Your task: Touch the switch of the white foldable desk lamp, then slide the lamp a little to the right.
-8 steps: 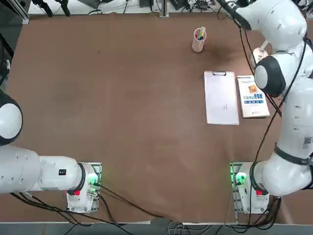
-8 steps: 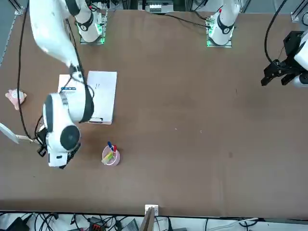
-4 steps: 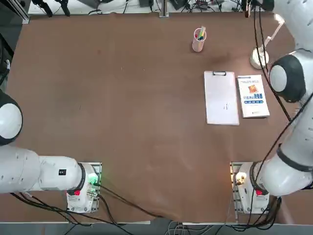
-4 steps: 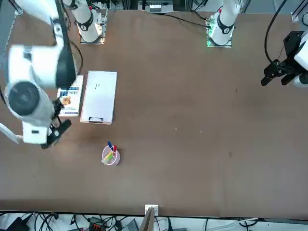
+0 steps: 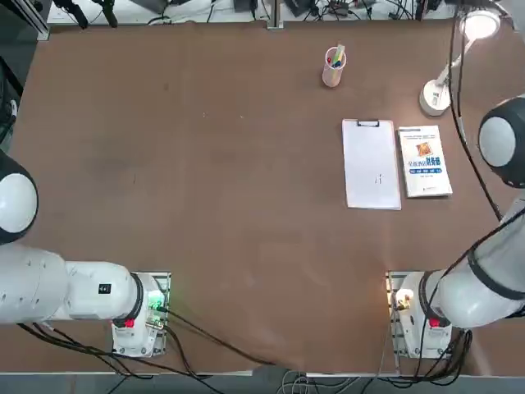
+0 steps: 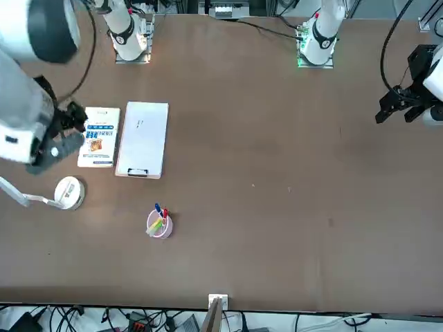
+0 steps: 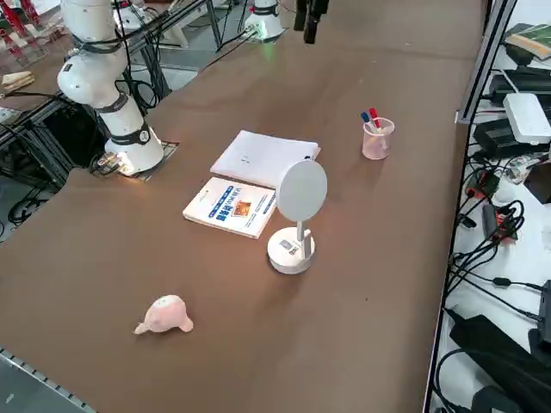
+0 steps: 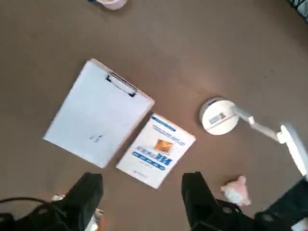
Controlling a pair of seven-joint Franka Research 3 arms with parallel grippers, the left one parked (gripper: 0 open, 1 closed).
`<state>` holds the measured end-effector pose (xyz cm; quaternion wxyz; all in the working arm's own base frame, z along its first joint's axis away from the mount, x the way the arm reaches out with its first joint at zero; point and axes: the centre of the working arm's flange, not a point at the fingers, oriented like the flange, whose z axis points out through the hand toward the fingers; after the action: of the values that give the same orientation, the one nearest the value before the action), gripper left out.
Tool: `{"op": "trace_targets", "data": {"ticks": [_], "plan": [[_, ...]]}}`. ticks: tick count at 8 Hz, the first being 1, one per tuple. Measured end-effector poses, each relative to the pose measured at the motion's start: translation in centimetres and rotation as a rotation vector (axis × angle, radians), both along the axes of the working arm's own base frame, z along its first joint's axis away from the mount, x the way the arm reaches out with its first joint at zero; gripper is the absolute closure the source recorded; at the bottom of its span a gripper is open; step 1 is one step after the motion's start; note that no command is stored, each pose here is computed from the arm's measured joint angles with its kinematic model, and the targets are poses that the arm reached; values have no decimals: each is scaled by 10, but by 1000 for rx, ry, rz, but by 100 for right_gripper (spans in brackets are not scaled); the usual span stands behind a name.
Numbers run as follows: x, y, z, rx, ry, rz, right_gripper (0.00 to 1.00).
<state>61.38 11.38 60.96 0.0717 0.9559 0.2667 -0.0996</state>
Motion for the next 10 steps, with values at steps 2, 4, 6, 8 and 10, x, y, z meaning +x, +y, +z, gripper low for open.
{"op": "trace_targets", "data": {"ticks": [2, 4, 6, 8, 10], "plan": [[-32, 0, 18, 42, -10, -126, 0], [-61, -4, 30, 67, -57, -256, 0], [-83, -5, 30, 81, -101, -345, 0], [-87, 2, 29, 85, -140, -403, 0], [-79, -1, 31, 104, -188, -424, 0]]}}
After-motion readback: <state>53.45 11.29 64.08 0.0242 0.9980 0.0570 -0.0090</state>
